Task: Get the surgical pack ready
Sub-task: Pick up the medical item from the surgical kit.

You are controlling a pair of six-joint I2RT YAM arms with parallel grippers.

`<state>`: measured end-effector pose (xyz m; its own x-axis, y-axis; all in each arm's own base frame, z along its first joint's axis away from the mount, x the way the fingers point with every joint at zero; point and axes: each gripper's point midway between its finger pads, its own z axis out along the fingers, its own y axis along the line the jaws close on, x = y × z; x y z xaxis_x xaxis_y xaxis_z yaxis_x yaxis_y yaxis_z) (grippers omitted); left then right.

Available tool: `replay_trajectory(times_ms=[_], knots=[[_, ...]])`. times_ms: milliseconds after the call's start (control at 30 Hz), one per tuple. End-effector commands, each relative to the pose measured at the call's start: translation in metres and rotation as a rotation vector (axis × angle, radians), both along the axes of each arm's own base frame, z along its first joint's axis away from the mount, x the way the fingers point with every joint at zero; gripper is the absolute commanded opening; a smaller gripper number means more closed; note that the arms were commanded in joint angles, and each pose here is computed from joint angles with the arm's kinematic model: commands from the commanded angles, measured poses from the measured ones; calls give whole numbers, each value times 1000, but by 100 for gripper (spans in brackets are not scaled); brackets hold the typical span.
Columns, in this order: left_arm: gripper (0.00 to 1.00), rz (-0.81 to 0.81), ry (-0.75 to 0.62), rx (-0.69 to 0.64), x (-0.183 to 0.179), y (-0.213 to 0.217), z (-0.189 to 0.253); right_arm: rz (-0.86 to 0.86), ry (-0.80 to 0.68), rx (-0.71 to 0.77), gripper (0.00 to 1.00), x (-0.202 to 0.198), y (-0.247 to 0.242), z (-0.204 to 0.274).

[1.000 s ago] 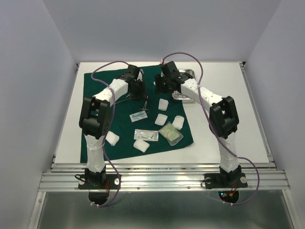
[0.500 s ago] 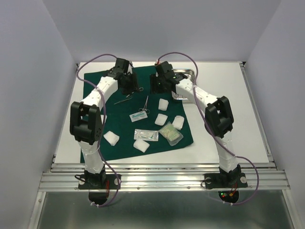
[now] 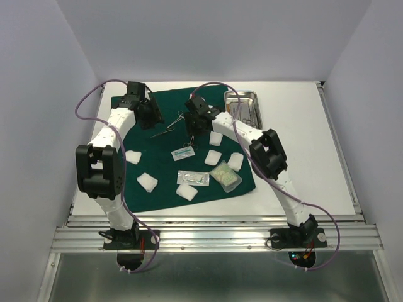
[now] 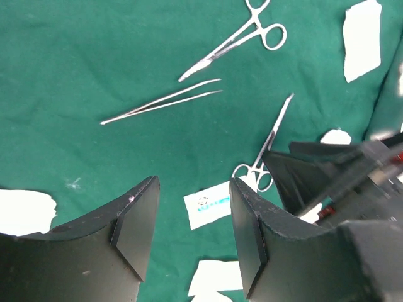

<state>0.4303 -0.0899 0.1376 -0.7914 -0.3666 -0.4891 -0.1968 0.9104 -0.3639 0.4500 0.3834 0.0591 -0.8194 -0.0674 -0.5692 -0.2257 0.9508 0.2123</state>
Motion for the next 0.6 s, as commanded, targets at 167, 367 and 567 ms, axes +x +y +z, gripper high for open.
replay_trajectory(times_ms=[167, 367, 567], knots=[[59, -39, -32, 3, -7, -5, 13, -58, -18, -72, 45, 9, 1, -16], [59, -45, -31, -6, -7, -6, 11, -81, -64, -175, 33, 15, -5, -35], [59, -48, -34, -9, -8, -7, 12, -74, -65, -203, 33, 16, -9, -41]])
